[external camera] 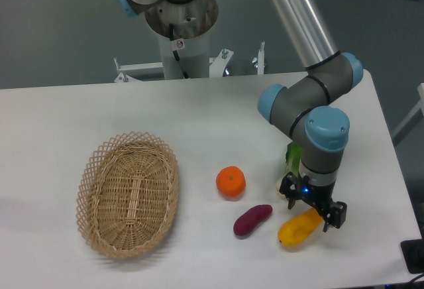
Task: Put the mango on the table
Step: 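Open the gripper to release the mango and lift away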
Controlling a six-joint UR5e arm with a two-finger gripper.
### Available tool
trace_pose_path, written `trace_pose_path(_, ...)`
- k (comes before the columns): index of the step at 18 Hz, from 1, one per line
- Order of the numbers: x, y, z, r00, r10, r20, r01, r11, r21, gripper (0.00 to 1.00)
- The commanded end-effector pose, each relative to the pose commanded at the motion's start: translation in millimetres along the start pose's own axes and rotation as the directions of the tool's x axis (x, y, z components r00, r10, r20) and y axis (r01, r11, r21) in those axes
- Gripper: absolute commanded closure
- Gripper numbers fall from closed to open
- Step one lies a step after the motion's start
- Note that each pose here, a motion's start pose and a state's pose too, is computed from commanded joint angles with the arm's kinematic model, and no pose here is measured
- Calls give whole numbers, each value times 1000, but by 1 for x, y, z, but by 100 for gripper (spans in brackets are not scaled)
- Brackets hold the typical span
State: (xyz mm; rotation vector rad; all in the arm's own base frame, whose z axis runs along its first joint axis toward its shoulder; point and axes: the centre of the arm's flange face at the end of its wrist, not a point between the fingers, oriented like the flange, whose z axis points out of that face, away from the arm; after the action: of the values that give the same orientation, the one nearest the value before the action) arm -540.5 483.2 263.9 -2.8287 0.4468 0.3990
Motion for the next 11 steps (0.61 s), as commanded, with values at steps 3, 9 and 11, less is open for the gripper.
trace_pose_path(3,-13,-7,-34,999,-35,24,35,999,-1,0)
trace_pose_path(9,-30,16,-113,990,-90,-110,84,995,-53,0)
trace_pose_path(11,-29,31,-133,987,-43,-156,34,998,-61,0)
